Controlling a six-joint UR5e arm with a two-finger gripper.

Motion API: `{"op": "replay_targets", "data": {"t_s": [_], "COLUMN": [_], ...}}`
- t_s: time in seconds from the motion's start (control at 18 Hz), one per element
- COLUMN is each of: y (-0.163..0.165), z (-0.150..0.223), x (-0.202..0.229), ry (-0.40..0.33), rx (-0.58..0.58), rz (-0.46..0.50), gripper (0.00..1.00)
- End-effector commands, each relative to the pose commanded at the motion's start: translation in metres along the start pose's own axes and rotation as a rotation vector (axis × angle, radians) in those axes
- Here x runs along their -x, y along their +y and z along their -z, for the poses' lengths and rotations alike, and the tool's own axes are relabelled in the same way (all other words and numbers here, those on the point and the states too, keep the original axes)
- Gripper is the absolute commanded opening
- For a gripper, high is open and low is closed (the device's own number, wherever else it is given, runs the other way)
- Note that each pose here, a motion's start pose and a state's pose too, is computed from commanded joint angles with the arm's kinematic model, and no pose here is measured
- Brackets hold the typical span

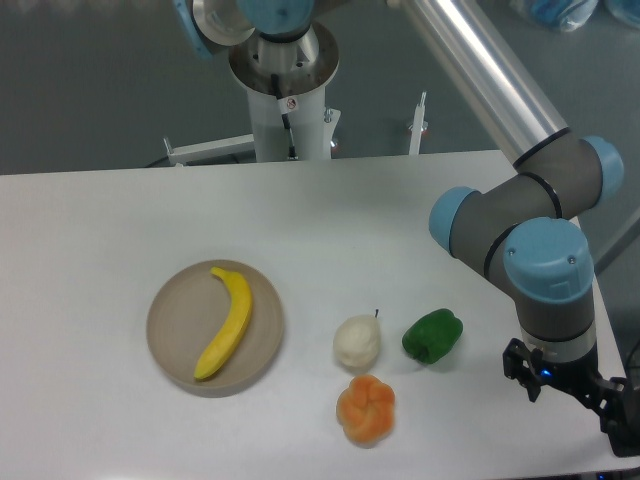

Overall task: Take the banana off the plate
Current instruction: 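Move the open gripper from its start pose toward the plate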

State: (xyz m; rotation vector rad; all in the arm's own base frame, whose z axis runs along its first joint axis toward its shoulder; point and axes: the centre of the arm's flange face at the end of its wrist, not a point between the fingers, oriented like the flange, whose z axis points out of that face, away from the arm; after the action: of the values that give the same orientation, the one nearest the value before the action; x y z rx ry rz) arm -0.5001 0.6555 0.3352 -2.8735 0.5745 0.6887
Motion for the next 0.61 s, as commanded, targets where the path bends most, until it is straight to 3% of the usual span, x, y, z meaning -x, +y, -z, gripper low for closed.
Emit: {"op": "replay_targets", "data": {"t_s": [0.61], "y": [0.002], "z": [0.033], "x": [-0.026], "ry": [0.051], "rx": [-0.046], "rz": [0.031], "gripper": [1.00]}}
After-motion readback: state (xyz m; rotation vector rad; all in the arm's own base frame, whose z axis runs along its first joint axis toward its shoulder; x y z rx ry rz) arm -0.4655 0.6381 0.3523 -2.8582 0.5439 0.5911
